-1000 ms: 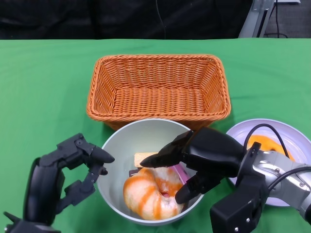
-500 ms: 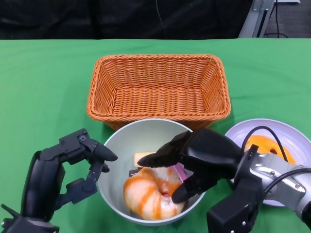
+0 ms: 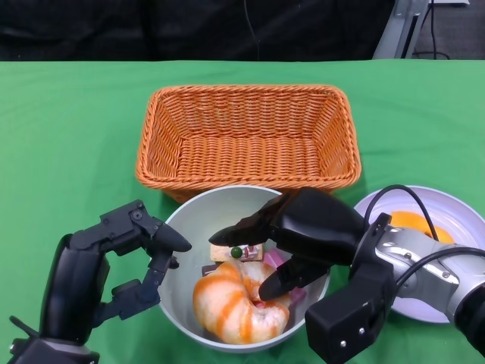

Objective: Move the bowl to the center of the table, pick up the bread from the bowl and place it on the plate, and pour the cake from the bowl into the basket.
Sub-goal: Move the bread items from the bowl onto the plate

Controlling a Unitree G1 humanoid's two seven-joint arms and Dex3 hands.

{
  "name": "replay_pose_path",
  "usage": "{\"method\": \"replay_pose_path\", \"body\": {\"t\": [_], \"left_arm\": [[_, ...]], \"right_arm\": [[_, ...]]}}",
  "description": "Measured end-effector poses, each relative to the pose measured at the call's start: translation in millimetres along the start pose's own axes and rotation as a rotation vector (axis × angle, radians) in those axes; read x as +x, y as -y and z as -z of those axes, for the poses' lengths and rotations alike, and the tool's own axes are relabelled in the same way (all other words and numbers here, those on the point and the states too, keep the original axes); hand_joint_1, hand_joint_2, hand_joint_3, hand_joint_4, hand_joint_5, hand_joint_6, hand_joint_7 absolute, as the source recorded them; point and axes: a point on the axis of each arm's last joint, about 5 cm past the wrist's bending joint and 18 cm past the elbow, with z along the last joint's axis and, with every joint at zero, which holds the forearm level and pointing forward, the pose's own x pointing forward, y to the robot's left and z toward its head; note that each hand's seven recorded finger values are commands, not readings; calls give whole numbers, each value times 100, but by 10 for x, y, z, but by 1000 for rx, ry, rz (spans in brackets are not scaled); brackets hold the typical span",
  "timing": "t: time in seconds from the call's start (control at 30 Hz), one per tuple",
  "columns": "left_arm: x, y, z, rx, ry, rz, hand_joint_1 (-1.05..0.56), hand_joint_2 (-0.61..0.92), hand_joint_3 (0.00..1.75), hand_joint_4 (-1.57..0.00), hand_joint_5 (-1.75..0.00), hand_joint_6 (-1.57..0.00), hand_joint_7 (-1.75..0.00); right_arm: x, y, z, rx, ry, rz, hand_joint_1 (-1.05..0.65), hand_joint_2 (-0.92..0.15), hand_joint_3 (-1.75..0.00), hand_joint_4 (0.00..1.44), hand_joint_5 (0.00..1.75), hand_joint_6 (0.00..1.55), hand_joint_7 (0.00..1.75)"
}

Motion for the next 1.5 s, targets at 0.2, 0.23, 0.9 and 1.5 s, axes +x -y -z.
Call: {"method": "replay_pose_path", "body": {"t": [0.2, 0.23, 0.9, 1.5], "left_arm": [[12, 32, -9, -7, 13, -15, -6, 62, 89, -78, -146, -77, -122], [15, 35, -13, -5, 19, -14, -6, 62, 90, -78, -146, -77, -123], [48, -23, -87, 41, 67, -91, -8, 72, 74, -74, -143, -76, -114], [54, -337, -59, 67, 50, -274, -3, 69, 85, -74, -140, -82, -103]], "right_arm": [[16, -69, 0, -13, 2, -22, -77, -88, 0, 82, 3, 65, 1], [18, -86, -5, -15, 4, -29, -77, -88, 0, 83, 4, 66, 1], [74, -213, -55, -42, 50, -42, -78, -90, -2, 74, 0, 61, 3], [101, -265, -79, -118, 68, -42, -77, -92, -2, 76, 1, 63, 1]]}}
